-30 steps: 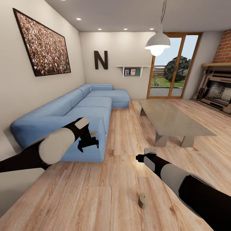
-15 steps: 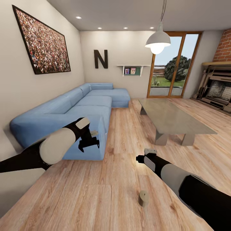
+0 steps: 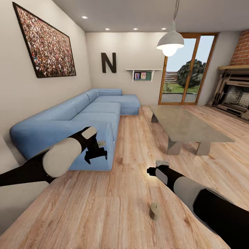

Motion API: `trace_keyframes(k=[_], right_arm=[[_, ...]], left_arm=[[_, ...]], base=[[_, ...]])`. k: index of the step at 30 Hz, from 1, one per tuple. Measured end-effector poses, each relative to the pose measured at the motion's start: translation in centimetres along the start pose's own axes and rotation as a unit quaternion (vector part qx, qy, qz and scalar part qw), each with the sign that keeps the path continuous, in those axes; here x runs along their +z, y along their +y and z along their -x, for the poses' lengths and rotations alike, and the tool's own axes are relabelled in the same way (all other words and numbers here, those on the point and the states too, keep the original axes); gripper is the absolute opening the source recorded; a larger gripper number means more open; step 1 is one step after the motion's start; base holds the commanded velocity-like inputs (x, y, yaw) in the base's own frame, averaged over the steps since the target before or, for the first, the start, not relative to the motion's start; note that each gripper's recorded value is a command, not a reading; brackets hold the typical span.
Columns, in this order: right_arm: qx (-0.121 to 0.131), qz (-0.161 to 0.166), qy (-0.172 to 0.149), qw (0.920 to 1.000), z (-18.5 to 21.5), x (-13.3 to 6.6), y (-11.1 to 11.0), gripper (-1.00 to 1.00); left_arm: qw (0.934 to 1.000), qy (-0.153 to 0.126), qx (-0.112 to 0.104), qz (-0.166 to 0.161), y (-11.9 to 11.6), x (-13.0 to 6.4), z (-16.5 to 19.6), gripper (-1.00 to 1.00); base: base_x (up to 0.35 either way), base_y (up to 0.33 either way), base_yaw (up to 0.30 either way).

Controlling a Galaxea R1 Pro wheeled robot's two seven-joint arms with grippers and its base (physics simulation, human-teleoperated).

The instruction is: Place each of the two pumpkins and all three candles from the living room inside a cabinet in the living room (use any cabinet), then make sure every cabinet is closed, and position the cauldron so it is next to a table in the living room.

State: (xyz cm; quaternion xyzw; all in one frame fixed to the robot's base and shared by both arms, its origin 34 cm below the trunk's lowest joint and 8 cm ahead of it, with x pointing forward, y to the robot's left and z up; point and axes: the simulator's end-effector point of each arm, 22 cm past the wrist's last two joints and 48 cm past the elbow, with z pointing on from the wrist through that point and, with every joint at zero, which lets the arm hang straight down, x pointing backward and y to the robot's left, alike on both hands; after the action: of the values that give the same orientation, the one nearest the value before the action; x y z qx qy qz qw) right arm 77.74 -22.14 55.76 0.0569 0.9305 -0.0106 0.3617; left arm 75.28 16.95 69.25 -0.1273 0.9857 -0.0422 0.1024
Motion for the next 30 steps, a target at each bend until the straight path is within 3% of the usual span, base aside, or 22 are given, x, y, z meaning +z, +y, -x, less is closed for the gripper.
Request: trace_keyframes(k=[8,14,30], right_arm=[[0.004,-0.011,-0.003,0.9999,-1.4,1.2,-1.3,1.0],[0.012,-0.021,-0.029,0.9993,-1.3,2.0,-2.9,1.0],[0.014,-0.022,-0.038,0.9989,-3.9,4.0,-3.3,1.0]], left_arm=[[1.0,0.0,0.0,0.0,0.3,1.6,-0.7,1.0],[1.0,0.0,0.0,0.0,0.5,2.8,-1.2,1.0],[1.0,-0.001,0.0,0.0,1.1,6.0,-2.7,1.0]], base=[[0.0,0.0,0.0],[0.0,0.0,0.0],[0.0,0.0,0.0]])
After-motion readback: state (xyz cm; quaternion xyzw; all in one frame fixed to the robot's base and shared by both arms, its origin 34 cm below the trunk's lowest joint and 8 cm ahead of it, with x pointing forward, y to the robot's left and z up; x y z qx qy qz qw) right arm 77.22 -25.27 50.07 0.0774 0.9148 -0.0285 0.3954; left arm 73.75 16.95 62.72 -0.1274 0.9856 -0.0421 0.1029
